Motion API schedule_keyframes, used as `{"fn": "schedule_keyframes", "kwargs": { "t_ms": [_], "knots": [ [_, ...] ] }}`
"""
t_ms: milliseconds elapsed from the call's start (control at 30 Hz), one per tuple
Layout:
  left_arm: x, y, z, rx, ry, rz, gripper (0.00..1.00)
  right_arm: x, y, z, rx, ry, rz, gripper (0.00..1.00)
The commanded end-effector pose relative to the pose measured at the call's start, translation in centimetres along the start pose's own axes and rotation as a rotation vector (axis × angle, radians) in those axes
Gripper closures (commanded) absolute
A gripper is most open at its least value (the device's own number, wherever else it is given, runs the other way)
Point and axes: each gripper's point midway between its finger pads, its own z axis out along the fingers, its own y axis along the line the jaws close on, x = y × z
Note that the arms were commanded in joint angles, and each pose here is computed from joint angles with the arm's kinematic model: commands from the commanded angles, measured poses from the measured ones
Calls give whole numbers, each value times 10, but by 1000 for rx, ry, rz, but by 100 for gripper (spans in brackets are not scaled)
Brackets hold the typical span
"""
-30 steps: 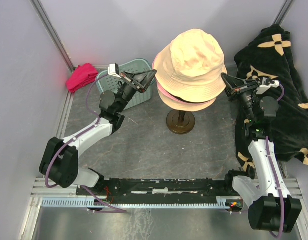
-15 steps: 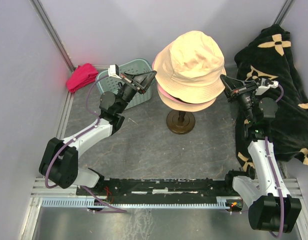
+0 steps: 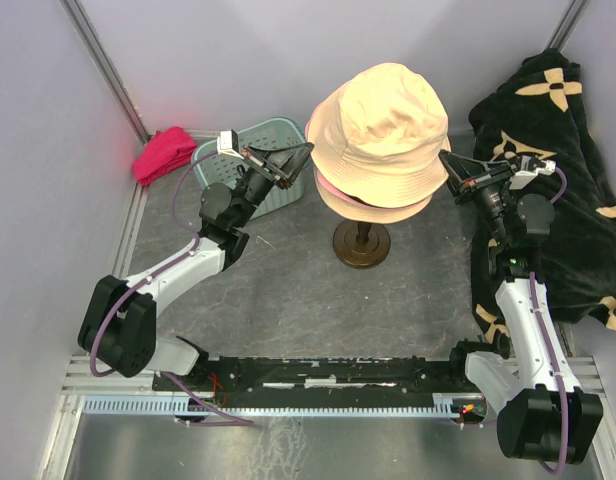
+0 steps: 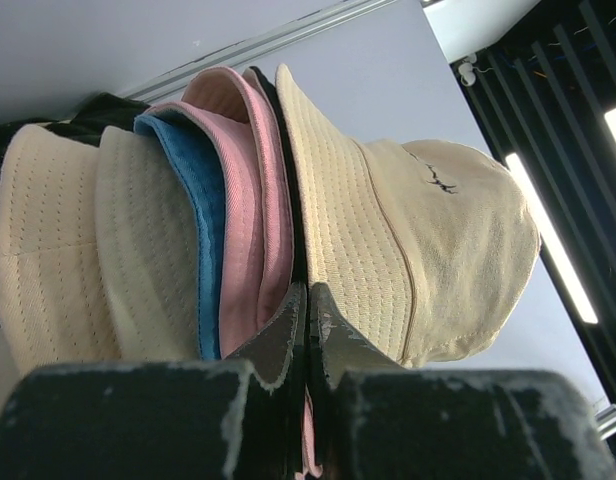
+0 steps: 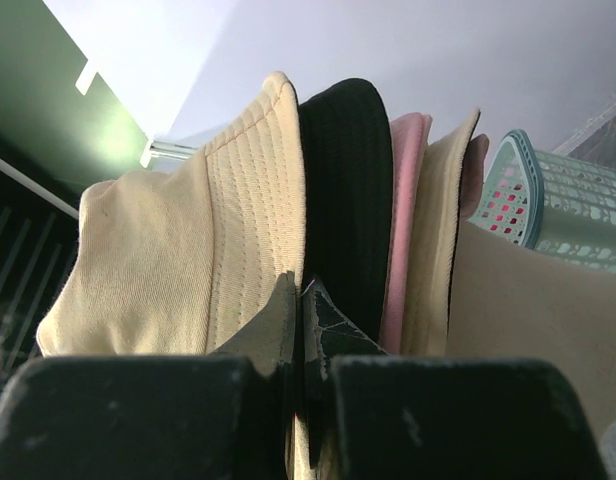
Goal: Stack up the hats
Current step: Stack the hat on the hat.
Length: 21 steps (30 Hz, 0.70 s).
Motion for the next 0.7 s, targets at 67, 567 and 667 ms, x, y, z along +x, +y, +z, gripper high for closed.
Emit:
{"fn": "schedule_keyframes", "kwargs": {
  "t_ms": [67, 567, 667],
  "knots": [
    [-22, 124, -28, -395, -88, 89, 97, -19, -137, -16, 443, -79, 58, 98],
    [-2, 147, -45, -453, -53, 82, 97, -14, -150, -26, 479, -59, 16, 98],
    [-3, 143, -43, -445, -55, 83, 97, -20, -109, -14, 349, -72, -55, 98]
  ]
}}
